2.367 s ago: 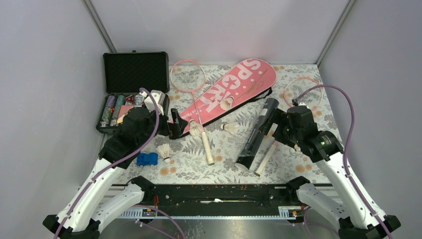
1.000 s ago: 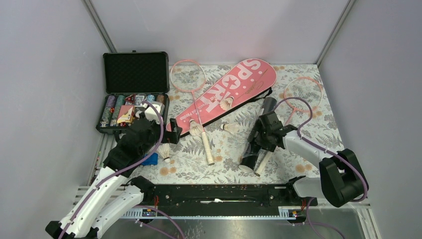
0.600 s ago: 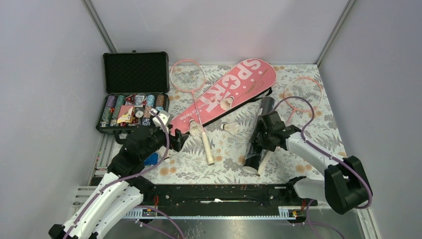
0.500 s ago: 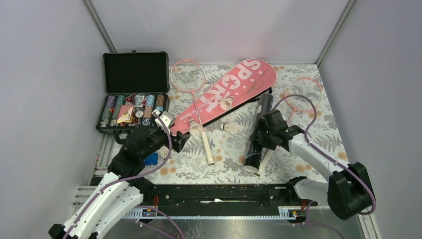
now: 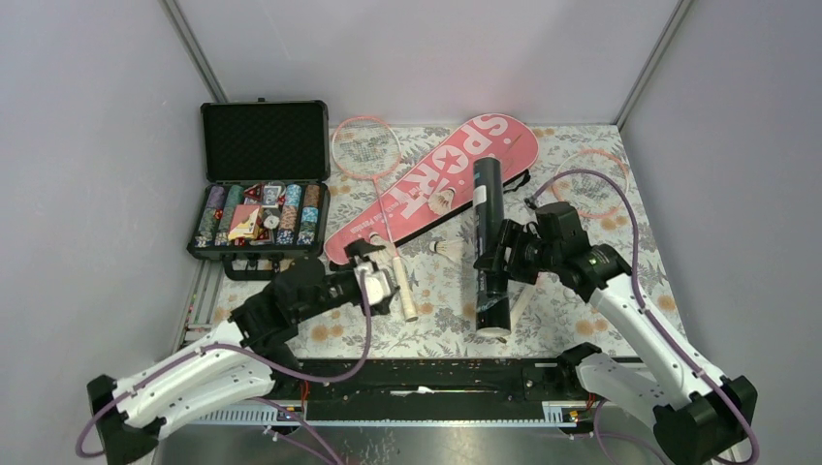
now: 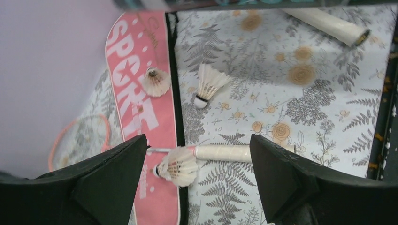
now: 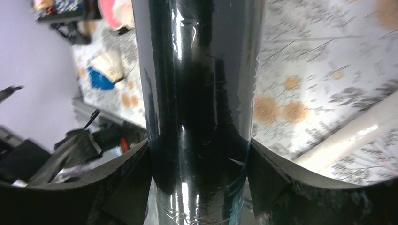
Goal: Pack up the badminton gear
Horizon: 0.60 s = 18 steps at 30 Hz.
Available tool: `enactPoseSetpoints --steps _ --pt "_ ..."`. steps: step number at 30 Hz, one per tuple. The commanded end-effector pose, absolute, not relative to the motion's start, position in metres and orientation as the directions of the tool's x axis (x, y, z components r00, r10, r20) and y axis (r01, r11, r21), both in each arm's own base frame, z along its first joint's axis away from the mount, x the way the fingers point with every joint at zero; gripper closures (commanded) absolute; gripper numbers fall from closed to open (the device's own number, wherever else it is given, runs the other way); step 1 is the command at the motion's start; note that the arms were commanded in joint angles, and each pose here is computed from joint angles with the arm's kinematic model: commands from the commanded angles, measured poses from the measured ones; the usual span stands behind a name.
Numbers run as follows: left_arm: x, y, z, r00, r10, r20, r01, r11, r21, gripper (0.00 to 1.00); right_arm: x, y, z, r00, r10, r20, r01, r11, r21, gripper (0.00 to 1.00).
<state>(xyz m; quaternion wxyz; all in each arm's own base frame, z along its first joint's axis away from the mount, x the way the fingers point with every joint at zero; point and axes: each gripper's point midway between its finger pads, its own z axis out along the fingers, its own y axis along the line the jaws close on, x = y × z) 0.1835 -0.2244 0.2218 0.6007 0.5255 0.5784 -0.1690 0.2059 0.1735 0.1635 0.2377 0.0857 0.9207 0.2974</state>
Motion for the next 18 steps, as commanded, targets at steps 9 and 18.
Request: enactPoseSetpoints --steps 9,18 --pt "0.179 -0.268 0.275 0.639 0.509 -0.576 0.59 0.155 0.792 0.1 0.13 0.218 0.229 -0.955 0.069 -0.288 -0.206 0.542 0.814 0.46" --pt "0.16 -0.279 0.258 0.728 0.491 -0.478 0.537 0.025 0.843 0.08 0.097 0.229 0.231 -0.966 -0.103 -0.237 -0.256 0.525 0.812 0.47"
